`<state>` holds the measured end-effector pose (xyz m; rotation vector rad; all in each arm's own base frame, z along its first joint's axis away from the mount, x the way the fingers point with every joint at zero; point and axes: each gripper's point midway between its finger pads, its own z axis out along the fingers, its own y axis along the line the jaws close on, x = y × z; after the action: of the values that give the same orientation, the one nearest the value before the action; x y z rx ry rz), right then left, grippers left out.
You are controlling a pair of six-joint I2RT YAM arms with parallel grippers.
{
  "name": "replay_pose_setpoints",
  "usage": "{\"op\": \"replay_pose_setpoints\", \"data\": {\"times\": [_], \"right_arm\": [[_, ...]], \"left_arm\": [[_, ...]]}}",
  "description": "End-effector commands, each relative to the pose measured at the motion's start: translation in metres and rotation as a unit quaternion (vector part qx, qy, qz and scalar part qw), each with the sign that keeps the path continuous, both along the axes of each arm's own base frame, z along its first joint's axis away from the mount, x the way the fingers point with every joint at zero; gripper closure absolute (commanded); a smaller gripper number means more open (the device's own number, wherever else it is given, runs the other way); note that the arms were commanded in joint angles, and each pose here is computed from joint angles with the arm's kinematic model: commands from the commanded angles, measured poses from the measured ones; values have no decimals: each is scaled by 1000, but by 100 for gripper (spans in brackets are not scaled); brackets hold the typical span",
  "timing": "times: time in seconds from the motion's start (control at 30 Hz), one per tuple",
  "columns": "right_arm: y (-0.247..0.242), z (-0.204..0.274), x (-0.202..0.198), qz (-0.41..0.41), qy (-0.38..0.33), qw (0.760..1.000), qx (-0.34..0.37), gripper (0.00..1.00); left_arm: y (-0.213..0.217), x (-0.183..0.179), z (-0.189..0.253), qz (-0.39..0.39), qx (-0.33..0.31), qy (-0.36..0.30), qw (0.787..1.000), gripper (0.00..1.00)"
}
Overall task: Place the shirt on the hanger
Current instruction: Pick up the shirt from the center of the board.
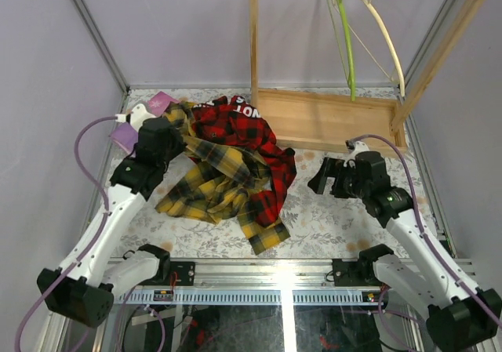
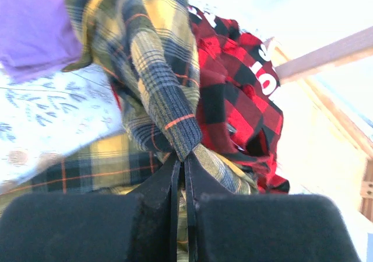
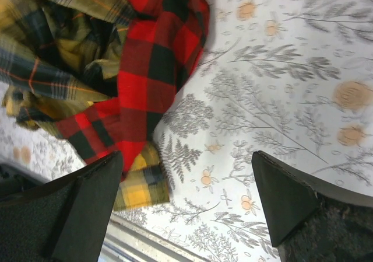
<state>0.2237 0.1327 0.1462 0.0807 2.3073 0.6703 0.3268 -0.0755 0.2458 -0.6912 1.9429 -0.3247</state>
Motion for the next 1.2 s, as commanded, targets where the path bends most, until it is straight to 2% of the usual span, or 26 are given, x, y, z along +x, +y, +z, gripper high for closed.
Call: {"op": "replay_pose_setpoints", "data": {"times": [0.0,0.07,0.17,0.37,0.5,0.67,0.9,1.07,1.13,1.17], "right_arm": [[30,25,10,48,-40,997,-37,1],[50,26,13,66,-41,996,-48,1],[83,36,22,87,-48,995,-24,1],[153,63,46,130,-77,988,-20,1],[206,69,61,157,-83,984,-9,1],[274,74,87,199,-84,976,4,0],[330,37,133,218,-67,973,-45,1],[327,-9,161,194,-37,970,-142,1],[318,-23,168,181,-30,966,-182,4],[314,-29,169,179,-28,964,-195,9]], "left_arm": [[44,-24,-7,30,74,45,996,100],[56,-34,-8,41,72,48,995,100],[70,-50,-8,58,74,51,994,100],[95,-77,-6,95,110,60,988,100],[104,-88,-14,99,134,65,984,100],[103,-91,-11,95,132,50,985,100],[98,-87,-20,79,131,58,987,100],[97,-86,-20,78,129,55,987,100],[97,-86,-20,77,129,55,987,100],[97,-86,-20,78,129,55,987,100]]}}
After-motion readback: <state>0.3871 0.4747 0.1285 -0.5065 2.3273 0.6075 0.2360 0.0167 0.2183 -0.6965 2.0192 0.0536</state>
